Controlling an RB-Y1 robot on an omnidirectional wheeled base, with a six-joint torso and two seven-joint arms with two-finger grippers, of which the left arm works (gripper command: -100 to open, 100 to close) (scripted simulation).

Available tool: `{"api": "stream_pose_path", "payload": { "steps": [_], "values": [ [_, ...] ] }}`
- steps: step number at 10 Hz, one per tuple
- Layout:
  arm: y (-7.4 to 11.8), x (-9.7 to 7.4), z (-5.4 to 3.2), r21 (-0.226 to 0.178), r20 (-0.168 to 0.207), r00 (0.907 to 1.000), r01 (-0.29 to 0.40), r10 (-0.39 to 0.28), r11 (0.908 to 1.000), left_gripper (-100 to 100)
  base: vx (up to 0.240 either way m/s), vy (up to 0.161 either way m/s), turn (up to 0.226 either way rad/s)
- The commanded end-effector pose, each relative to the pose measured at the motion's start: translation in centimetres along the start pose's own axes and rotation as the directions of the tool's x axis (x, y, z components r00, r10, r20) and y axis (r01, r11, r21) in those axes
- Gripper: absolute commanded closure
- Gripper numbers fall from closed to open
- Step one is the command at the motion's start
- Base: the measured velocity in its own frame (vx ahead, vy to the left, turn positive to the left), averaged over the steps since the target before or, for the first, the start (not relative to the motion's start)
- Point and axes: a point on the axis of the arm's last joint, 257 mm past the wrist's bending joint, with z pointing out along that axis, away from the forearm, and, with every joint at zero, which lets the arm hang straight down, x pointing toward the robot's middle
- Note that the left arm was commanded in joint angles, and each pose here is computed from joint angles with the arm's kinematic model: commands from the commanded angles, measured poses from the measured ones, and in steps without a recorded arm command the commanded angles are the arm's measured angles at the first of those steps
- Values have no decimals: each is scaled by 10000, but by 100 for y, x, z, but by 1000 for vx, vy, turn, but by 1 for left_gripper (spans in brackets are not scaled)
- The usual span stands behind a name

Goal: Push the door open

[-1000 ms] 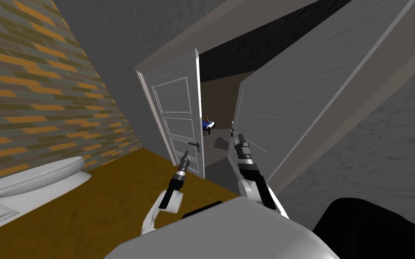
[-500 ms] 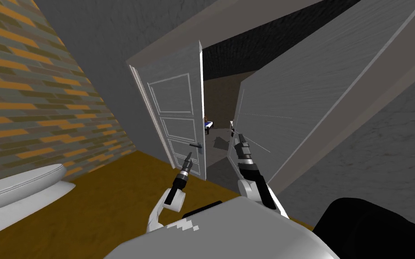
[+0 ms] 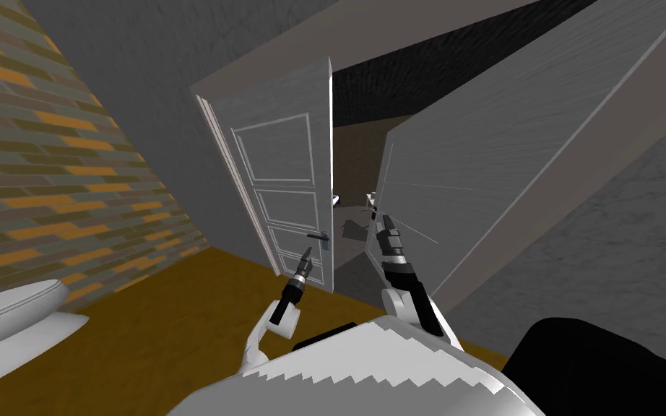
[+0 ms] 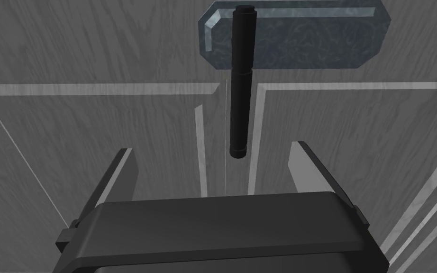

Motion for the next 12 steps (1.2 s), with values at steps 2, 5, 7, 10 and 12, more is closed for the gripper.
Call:
{"api": "stream_pose_path", "payload": {
  "steps": [2,5,7,10,12],
  "values": [
    [148,64,25,-340,-167,9999,13,-19,9994,-100,75,106,-67],
    [215,98,36,-503,-248,9997,10,-23,9987,-100,72,82,-51],
    [231,78,56,-520,-196,9998,13,-23,9986,-100,125,-40,-30],
    [247,45,87,-529,-106,9999,22,-28,9986,-100,170,-82,-26],
    [259,22,109,-534,-40,10000,34,-37,9986,-100,174,-87,-33]
  ]
}}
